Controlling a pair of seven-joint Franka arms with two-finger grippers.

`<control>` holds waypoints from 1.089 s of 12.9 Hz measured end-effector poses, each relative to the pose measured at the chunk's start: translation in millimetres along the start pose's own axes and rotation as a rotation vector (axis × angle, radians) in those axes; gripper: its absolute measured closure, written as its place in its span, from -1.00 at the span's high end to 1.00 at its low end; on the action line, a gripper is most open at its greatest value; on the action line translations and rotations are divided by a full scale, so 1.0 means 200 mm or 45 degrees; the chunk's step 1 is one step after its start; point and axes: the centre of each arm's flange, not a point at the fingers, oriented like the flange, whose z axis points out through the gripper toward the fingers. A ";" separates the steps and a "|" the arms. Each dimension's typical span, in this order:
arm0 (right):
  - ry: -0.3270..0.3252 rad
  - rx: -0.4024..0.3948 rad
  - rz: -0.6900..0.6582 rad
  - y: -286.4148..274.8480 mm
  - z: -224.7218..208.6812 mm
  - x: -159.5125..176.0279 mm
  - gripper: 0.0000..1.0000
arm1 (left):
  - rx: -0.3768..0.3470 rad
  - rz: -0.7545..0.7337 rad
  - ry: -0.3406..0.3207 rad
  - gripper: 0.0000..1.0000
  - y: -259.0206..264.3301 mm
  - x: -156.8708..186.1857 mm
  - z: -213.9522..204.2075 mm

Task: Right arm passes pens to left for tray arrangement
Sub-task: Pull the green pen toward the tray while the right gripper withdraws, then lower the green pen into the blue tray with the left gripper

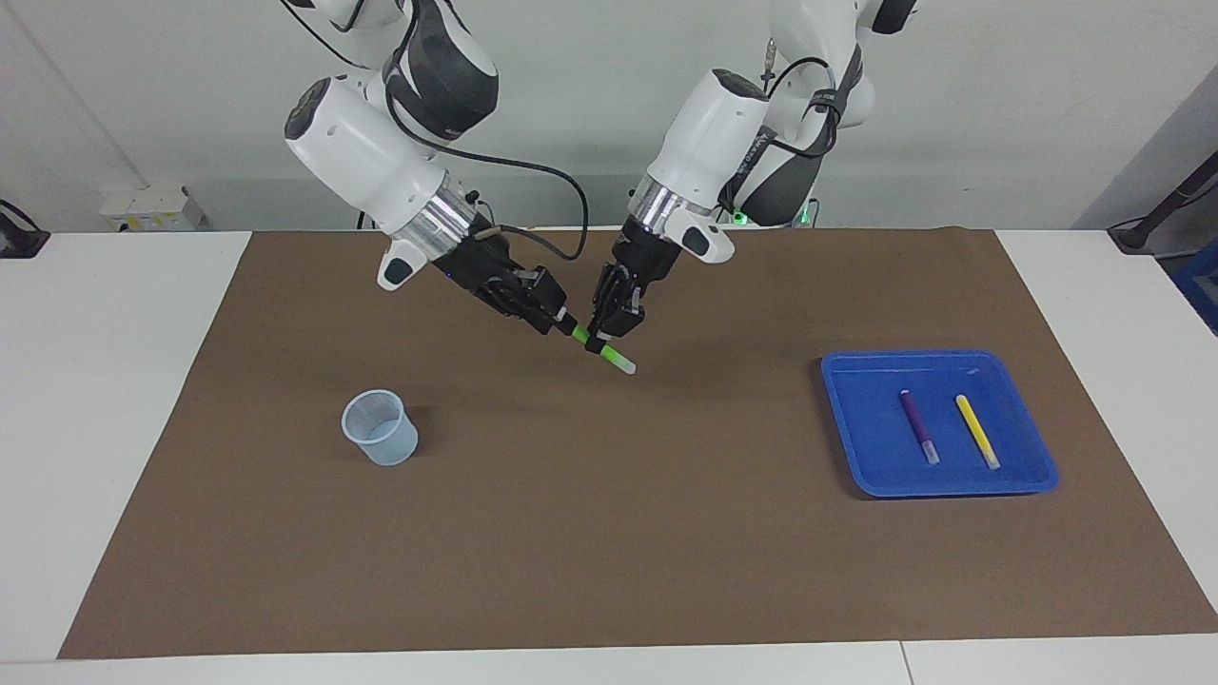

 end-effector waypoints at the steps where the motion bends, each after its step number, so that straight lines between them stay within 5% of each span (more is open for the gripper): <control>1: 0.030 -0.024 -0.021 0.01 -0.03 0.02 0.51 | 0.041 0.089 0.022 -0.65 -0.02 0.01 0.02; 3: 0.069 -0.100 -0.062 0.05 -0.10 0.06 0.97 | 0.135 0.276 0.065 -0.65 -0.03 0.06 0.04; 8: 0.124 -0.408 -0.313 0.33 -0.43 0.26 1.00 | 0.338 0.733 0.125 -0.65 0.05 0.37 0.01; 14: 0.132 -0.726 -0.510 0.77 -0.83 0.51 1.00 | 0.560 1.052 0.123 -0.65 0.18 0.90 -0.14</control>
